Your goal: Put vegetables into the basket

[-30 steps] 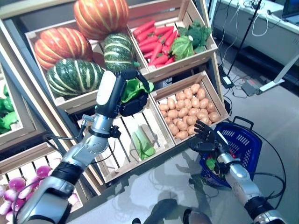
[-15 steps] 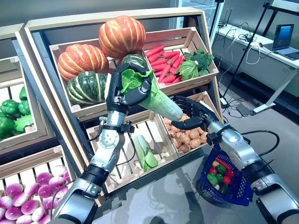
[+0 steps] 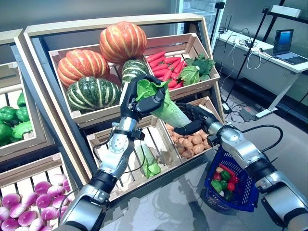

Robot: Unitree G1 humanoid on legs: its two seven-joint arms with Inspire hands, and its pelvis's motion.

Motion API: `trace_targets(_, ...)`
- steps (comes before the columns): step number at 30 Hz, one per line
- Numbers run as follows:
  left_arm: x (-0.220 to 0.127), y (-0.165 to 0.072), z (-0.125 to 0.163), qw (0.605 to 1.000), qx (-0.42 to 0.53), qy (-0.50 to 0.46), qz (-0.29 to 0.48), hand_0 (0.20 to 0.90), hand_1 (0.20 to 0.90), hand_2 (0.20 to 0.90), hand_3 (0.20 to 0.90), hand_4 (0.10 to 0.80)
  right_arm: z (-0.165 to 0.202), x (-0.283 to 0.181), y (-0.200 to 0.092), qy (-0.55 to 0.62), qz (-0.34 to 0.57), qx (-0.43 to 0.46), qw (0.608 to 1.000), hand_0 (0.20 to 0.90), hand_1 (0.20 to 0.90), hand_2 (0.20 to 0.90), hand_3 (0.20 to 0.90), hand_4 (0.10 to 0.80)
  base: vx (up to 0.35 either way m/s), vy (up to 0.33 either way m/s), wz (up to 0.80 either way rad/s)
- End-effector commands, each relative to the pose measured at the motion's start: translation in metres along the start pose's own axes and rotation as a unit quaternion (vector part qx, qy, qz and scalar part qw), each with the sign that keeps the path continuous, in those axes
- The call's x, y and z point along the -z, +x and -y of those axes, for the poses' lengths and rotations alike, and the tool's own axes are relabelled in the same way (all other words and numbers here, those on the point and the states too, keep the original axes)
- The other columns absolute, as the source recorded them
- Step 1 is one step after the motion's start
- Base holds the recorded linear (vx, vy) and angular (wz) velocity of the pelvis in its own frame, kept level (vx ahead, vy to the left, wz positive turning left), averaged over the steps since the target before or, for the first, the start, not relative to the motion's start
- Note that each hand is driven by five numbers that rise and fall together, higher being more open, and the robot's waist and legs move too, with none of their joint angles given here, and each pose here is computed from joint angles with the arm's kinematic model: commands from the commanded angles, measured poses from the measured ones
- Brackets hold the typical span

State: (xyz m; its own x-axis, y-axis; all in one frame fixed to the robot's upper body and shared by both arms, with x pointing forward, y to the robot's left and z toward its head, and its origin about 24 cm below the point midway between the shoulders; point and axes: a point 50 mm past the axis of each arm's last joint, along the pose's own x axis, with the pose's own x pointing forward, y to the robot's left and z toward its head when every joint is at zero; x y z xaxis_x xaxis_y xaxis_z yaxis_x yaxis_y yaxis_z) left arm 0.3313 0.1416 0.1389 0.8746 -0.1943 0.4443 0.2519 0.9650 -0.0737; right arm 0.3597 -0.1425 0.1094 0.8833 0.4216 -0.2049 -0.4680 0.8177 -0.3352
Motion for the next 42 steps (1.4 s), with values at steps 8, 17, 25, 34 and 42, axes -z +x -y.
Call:
trace_targets(8,-0.041,0.039,0.047,0.989,0.09,-0.059,0.1,0.3,0.3,0.3,0.3,0.4,-0.003,-0.07,0.032,0.035,0.061,-0.072,0.995,0.9,0.9,0.9,0.9,0.8,0.003,0.003,0.01)
trace_targets(17,-0.037,0.043,0.069,0.98,0.108,-0.134,0.096,0.3,0.3,0.3,0.3,0.4,-0.013,-0.057,0.046,0.154,0.018,-0.127,0.98,0.444,0.444,0.444,0.444,0.496,0.002,0.013,0.08)
trace_targets(25,-0.039,0.041,0.091,0.971,0.147,-0.164,0.089,0.3,0.3,0.3,0.3,0.4,-0.006,-0.051,0.048,0.23,0.037,-0.102,0.967,0.3,0.3,0.3,0.3,0.4,0.007,0.007,0.09)
trace_targets(34,-0.024,0.033,0.085,0.978,0.144,-0.145,0.049,0.3,0.3,0.3,0.3,0.4,0.008,-0.056,0.042,0.213,0.059,-0.073,0.973,0.3,0.3,0.3,0.3,0.4,0.001,0.0,0.01)
trace_targets(42,-0.006,0.02,0.06,0.987,0.124,-0.105,0.01,0.9,0.9,0.9,0.9,0.8,0.027,-0.037,0.028,0.212,0.053,-0.035,0.975,0.3,0.3,0.3,0.3,0.4,0.007,0.003,-0.03)
